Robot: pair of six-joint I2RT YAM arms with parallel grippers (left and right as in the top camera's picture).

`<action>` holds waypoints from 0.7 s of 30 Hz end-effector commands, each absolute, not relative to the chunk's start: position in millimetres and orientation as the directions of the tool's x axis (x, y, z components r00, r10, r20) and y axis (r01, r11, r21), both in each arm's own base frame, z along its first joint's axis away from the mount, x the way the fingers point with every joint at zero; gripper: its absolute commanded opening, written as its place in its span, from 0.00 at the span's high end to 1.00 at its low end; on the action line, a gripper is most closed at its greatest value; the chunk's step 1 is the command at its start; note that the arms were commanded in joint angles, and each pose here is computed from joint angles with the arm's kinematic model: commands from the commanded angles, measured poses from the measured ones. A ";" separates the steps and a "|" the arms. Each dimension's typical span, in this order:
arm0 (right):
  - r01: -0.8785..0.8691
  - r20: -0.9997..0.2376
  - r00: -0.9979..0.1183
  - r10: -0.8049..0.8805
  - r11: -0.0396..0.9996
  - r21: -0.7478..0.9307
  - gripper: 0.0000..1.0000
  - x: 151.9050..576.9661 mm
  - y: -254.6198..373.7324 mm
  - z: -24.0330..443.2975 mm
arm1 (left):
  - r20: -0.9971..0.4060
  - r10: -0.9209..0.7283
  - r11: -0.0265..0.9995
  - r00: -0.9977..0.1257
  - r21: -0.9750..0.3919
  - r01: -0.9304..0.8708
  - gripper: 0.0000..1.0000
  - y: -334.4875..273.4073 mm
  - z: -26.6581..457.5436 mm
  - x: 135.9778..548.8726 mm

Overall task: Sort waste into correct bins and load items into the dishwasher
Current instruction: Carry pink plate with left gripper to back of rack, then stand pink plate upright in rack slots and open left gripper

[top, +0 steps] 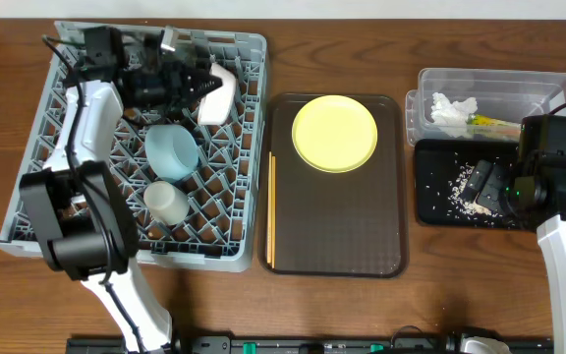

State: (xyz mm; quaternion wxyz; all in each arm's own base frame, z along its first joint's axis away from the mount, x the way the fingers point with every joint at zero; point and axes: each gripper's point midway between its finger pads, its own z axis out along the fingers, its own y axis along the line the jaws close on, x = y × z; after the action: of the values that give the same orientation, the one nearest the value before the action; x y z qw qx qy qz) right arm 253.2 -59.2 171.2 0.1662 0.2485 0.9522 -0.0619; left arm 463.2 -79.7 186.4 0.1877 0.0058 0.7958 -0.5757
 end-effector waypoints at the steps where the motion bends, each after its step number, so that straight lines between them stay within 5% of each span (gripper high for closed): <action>1: 0.497 -0.353 -0.818 0.454 0.867 -0.037 0.01 252.7 -61.4 173.4 | -0.243 -0.255 0.317 -0.936 -0.935 0.157 0.94 -61.1 174.2 466.9; 10: 0.497 -0.355 -0.817 0.454 0.867 -0.035 0.01 253.2 -61.4 173.5 | -0.217 -0.335 0.326 -0.917 -0.940 0.104 0.94 -23.8 170.8 469.8; 21: 0.497 -0.355 -0.817 0.454 0.867 -0.035 0.01 253.4 -61.4 173.6 | -0.186 -0.310 0.148 -0.933 -0.978 0.146 0.94 -35.8 201.2 463.4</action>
State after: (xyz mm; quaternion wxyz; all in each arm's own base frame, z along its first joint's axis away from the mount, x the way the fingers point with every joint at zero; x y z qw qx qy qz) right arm 253.4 -59.2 171.3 0.1666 0.2486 0.9522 -0.0618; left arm 466.5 -30.4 196.7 0.1946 -0.0536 0.7600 -0.6178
